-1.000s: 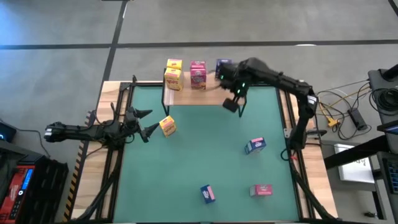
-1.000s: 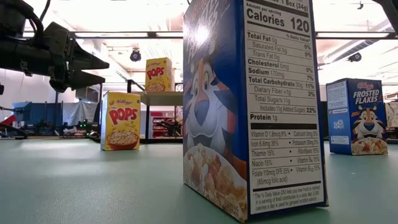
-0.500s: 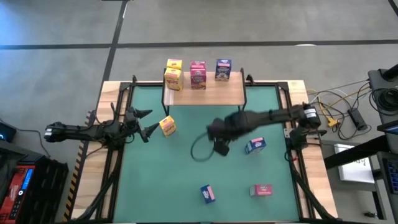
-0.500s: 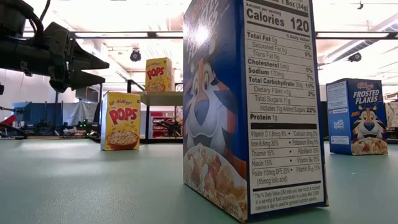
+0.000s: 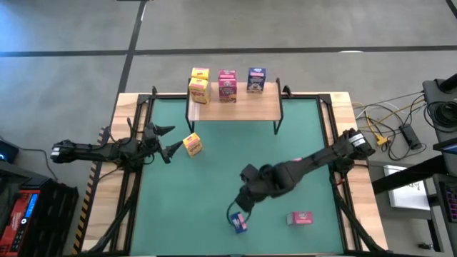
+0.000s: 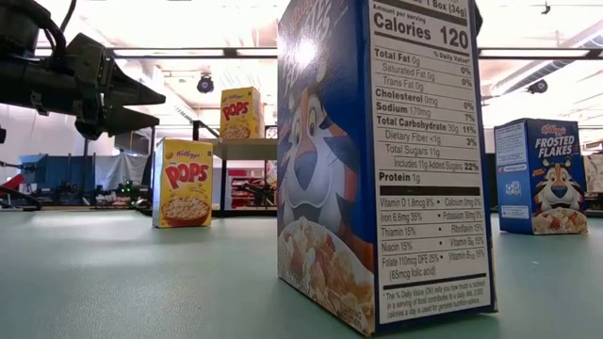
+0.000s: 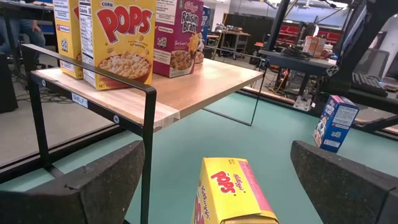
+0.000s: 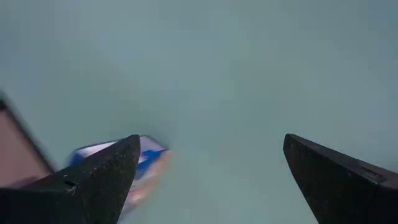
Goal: Stack cereal on shelf
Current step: Put the bottom blue cereal box on the shelf
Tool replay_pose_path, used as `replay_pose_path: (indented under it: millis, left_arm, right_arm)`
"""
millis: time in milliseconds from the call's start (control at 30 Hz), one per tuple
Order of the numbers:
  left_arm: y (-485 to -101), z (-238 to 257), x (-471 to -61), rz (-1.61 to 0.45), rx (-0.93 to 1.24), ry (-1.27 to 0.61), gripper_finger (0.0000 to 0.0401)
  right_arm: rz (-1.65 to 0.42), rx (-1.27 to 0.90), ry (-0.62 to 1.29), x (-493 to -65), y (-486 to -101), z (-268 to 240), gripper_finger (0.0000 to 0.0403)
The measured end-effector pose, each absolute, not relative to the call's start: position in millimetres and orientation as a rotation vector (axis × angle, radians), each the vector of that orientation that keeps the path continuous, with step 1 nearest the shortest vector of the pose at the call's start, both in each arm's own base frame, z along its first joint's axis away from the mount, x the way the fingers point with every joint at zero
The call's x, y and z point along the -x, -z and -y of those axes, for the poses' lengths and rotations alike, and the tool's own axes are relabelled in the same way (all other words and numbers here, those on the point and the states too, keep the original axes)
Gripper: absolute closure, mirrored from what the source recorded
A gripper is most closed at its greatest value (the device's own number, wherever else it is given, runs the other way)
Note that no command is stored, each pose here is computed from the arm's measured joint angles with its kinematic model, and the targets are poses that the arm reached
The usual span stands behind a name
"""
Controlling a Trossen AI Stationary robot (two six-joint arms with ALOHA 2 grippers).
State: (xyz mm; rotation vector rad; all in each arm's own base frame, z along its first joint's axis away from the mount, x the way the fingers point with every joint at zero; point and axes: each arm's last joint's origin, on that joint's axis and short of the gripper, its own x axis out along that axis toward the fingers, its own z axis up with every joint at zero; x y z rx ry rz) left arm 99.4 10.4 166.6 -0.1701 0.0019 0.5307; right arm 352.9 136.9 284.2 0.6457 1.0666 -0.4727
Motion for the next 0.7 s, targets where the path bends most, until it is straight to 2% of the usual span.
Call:
replay_pose_path:
  millis: [233, 700]
  left_arm:
    - [-167, -10, -99, -0.002, 0.170, -0.531, 0.0014]
    - [-167, -10, -99, -0.001, 0.170, -0.531, 0.0014]
  right_arm:
    - [-1.040, -0.643, 0.372, -362, -268, -179, 0.0019]
    - [-1.005, -0.838, 0.387, -373, -258, -203, 0.0019]
